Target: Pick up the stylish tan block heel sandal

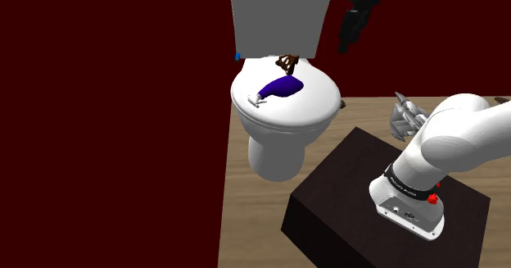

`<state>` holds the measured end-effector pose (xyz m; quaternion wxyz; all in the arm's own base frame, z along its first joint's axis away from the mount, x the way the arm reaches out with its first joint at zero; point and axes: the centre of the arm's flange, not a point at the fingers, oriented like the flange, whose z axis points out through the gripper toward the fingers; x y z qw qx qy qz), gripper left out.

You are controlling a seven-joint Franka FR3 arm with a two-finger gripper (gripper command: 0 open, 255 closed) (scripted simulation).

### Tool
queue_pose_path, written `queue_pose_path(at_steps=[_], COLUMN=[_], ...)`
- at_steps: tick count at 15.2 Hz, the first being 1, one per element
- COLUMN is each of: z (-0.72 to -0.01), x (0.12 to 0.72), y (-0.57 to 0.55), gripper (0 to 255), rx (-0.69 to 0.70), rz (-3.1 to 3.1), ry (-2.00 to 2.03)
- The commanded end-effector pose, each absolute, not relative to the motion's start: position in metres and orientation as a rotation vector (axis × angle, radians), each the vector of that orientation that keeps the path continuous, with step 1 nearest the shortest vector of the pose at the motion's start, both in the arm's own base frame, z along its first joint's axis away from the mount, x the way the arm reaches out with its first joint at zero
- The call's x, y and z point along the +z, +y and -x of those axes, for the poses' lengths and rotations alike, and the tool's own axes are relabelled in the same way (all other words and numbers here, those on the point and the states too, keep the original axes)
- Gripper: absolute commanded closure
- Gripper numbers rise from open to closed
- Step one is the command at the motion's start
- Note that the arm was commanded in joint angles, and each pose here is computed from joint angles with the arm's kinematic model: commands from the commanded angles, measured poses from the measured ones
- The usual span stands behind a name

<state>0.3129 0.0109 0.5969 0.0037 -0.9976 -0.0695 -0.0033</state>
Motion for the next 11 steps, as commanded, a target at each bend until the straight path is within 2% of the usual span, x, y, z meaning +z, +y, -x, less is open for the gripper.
queue_pose_path(at_steps=[1,11], z=[-0.313,-0.453], x=[0.597,0.559], y=[0.011,-0.051], gripper=[0,0], rx=[-0.01,0.189], rz=[3.127,2.991], ry=[-0.218,0.074])
